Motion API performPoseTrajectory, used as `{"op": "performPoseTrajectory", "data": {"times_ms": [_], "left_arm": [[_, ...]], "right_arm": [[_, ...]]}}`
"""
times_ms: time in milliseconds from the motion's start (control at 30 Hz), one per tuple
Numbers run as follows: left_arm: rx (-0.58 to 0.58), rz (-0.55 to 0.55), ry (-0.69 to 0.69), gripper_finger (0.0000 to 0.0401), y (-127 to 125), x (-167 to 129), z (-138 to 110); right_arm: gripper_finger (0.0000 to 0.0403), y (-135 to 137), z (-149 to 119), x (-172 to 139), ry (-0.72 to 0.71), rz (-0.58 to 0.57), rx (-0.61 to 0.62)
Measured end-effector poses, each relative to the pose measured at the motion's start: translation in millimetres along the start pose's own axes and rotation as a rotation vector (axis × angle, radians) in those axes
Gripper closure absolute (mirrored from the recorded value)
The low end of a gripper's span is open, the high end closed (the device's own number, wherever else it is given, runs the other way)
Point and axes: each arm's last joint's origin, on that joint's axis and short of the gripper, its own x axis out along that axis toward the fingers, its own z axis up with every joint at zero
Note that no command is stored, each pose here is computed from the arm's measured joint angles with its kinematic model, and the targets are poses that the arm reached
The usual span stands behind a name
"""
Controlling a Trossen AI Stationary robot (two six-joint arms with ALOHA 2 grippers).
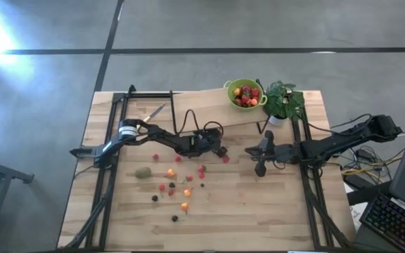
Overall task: Build produce basket
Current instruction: Put the strawberry into the green basket
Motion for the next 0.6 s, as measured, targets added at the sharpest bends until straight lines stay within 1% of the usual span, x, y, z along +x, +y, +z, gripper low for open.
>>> {"op": "performPoseTrajectory", "data": {"times_ms": [167,367,600], "left_arm": [[-0.002,0.002,0.003,0.0345,1.8,1.1,0.2],[-0.003,0.006,0.006,0.0344,2.8,1.6,0.0],[-0.004,0.013,0.011,0.0344,5.3,2.7,-1.6]], "right_arm": [[0.0394,-5.9,12.3,6.2,-0.02,-0.054,-0.041],[0.0394,-13.5,23.4,24.6,0.017,-0.139,-0.121],[0.0394,-7.2,36.9,52.0,0.068,-0.158,-0.213]]}}
